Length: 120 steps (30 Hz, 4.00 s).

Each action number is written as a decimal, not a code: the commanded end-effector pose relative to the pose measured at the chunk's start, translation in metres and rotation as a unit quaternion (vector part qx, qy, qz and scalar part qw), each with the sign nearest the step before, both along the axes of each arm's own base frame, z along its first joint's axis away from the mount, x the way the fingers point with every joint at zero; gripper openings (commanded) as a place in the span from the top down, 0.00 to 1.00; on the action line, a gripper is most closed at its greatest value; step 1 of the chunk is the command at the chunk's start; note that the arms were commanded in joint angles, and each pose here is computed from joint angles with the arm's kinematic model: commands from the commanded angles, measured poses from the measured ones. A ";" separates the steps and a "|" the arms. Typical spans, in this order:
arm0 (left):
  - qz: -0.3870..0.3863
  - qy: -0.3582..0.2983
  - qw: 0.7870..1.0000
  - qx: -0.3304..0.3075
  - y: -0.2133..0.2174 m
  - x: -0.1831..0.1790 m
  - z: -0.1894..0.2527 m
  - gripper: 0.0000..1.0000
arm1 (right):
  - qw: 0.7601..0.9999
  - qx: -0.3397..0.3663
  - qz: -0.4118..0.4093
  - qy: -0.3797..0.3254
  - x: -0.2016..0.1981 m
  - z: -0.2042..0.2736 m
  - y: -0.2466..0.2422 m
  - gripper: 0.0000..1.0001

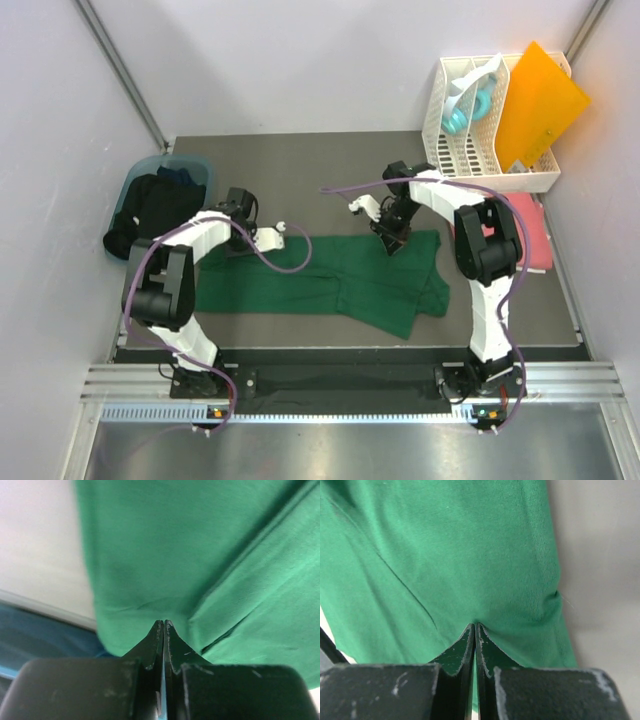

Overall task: Fold and stack the t-shirts
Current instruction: Fold the other side of the tshirt into a rectangle, then rotate the tshirt 90 degrees

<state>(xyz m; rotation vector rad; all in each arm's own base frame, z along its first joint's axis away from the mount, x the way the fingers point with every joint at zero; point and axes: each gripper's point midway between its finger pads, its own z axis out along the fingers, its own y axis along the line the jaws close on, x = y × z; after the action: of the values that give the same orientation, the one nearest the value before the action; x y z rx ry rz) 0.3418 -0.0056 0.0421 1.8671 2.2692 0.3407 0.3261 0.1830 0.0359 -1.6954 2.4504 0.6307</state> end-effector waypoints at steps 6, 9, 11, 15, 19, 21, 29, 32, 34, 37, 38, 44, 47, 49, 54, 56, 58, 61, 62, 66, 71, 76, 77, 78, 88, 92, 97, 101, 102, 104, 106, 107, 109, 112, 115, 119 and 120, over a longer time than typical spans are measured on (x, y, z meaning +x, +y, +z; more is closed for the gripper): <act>0.005 0.005 1.000 0.021 0.013 -0.002 -0.016 1.00 | 1.000 0.018 0.005 -0.004 0.008 -0.003 0.010 1.00; -0.001 0.004 1.000 0.013 0.013 -0.001 -0.009 1.00 | 1.000 0.012 0.008 -0.004 0.006 -0.006 0.008 1.00; -0.004 0.005 1.000 0.011 0.014 -0.003 -0.002 1.00 | 1.000 0.008 0.008 0.000 0.004 -0.009 0.005 1.00; -0.020 0.043 0.999 0.000 0.014 -0.024 0.006 1.00 | 1.000 0.001 0.008 -0.001 0.005 -0.013 0.003 1.00; -0.037 0.071 0.997 -0.013 0.012 -0.050 0.012 1.00 | 1.000 -0.004 0.008 -0.007 0.010 -0.014 0.003 1.00; -0.052 0.093 0.994 -0.001 0.017 -0.069 0.000 1.00 | 1.000 -0.003 0.008 -0.012 0.014 -0.012 0.004 1.00; -0.050 0.128 0.990 0.032 0.038 -0.106 -0.037 1.00 | 1.000 0.000 0.003 -0.016 0.015 -0.005 0.005 1.00; -0.045 0.110 0.992 0.035 0.043 -0.100 -0.037 1.00 | 1.000 -0.003 0.004 -0.017 0.014 -0.005 0.004 1.00; -0.040 0.093 0.994 0.038 0.045 -0.091 -0.033 1.00 | 1.000 -0.003 0.004 -0.016 0.013 -0.005 0.003 1.00; -0.024 0.069 0.997 0.039 0.047 -0.070 -0.022 1.00 | 1.000 -0.004 0.004 -0.015 0.012 -0.006 0.003 1.00; -0.019 0.063 0.997 0.040 0.048 -0.065 -0.018 1.00 | 1.000 -0.004 0.003 -0.013 0.010 -0.007 0.003 1.00; 0.027 -0.028 0.999 0.024 0.047 -0.002 0.033 1.00 | 1.000 -0.017 0.008 -0.012 0.006 -0.011 0.000 0.98; 0.035 -0.058 0.998 0.008 0.042 0.016 0.057 0.83 | 0.999 -0.018 0.004 -0.033 0.012 0.001 0.000 0.90; 0.039 -0.077 0.996 0.000 0.040 0.024 0.070 0.81 | 0.999 -0.016 0.001 -0.040 0.012 0.015 0.001 0.88; 0.048 -0.099 0.994 -0.009 0.038 0.032 0.083 0.80 | 0.998 -0.016 -0.004 -0.059 0.007 0.054 -0.005 0.81; 0.052 -0.105 0.993 -0.010 0.039 0.034 0.084 0.80 | 0.999 -0.023 0.000 -0.048 -0.005 0.061 -0.011 0.82; 0.055 -0.108 0.993 -0.012 0.038 0.034 0.084 0.81 | 0.999 -0.023 0.004 -0.049 -0.014 0.069 -0.015 0.85; 0.056 -0.123 0.991 -0.012 0.039 0.039 0.086 0.82 | 0.998 -0.040 0.003 -0.042 -0.024 0.054 -0.024 0.90; 0.057 -0.127 0.990 -0.013 0.039 0.041 0.087 0.82 | 0.998 -0.051 0.003 -0.025 -0.032 0.041 -0.029 0.91; 0.059 -0.141 0.988 -0.014 0.038 0.051 0.094 0.83 | 0.997 -0.077 -0.001 0.008 -0.034 0.004 -0.037 0.92; 0.058 -0.153 0.986 -0.015 0.038 0.056 0.102 0.83 | 0.996 -0.091 -0.012 0.007 -0.014 -0.016 -0.038 0.92; 0.061 -0.162 0.985 -0.013 0.039 0.056 0.107 0.84 | 0.990 -0.127 -0.034 -0.051 0.036 -0.023 -0.046 0.93; 0.063 -0.171 0.983 -0.009 0.041 0.057 0.110 0.85 | 0.989 -0.135 -0.037 -0.056 0.043 -0.029 -0.047 0.94; 0.065 -0.172 0.983 -0.006 0.042 0.056 0.108 0.86 | 0.985 -0.150 -0.042 -0.070 0.054 -0.030 -0.052 0.94; 0.088 -0.230 0.969 0.022 0.056 0.065 0.120 0.89 | 0.960 -0.203 -0.033 -0.189 0.153 -0.034 -0.053 0.97; 0.113 -0.274 0.953 0.054 0.069 0.076 0.127 0.89 | 0.940 -0.229 -0.018 -0.250 0.189 -0.037 -0.057 1.00; 0.150 -0.294 0.943 0.050 0.074 0.080 0.133 0.90 | 0.890 -0.240 -0.010 -0.388 0.255 -0.011 -0.050 1.00; 0.147 -0.299 0.942 0.041 0.072 0.076 0.129 0.90 | 0.846 -0.208 -0.012 -0.490 0.297 0.020 -0.026 1.00; 0.146 -0.300 0.942 0.040 0.071 0.076 0.129 0.90 | 0.831 -0.189 -0.008 -0.523 0.309 0.033 -0.014 1.00; 0.149 -0.301 0.941 0.041 0.071 0.076 0.129 0.90 | 0.816 -0.171 0.000 -0.552 0.319 0.039 0.002 1.00; 0.151 -0.301 0.941 0.038 0.071 0.076 0.128 0.90 | 0.794 -0.146 0.011 -0.591 0.328 0.055 0.026 1.00; 0.153 -0.303 0.940 0.037 0.070 0.077 0.130 0.90 | 0.791 -0.136 0.020 -0.596 0.329 0.054 0.035 1.00; 0.152 -0.303 0.940 0.040 0.070 0.077 0.129 0.90 | 0.775 -0.126 0.029 -0.618 0.329 0.065 0.056 1.00; 0.155 -0.307 0.938 0.040 0.069 0.076 0.131 0.90 | 0.754 -0.125 -0.005 -0.645 0.326 0.090 0.063 0.97; 0.161 -0.314 0.935 0.037 0.071 0.074 0.131 0.89 | 0.774 -0.089 -0.032 -0.626 0.297 0.120 0.058 0.65; 0.192 -0.344 0.918 0.045 0.082 0.077 0.133 0.84 | 0.812 -0.004 0.008 -0.584 0.209 0.175 0.066 0.26; 0.219 -0.352 0.909 0.037 0.087 0.079 0.135 0.84 | 0.826 0.016 0.031 -0.563 0.183 0.170 0.077 0.23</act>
<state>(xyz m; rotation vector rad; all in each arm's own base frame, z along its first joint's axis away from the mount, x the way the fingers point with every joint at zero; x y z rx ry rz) 0.4089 0.0677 0.1458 1.2328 2.1584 0.9132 0.5802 0.2383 0.0925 -1.5144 1.6209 -0.5461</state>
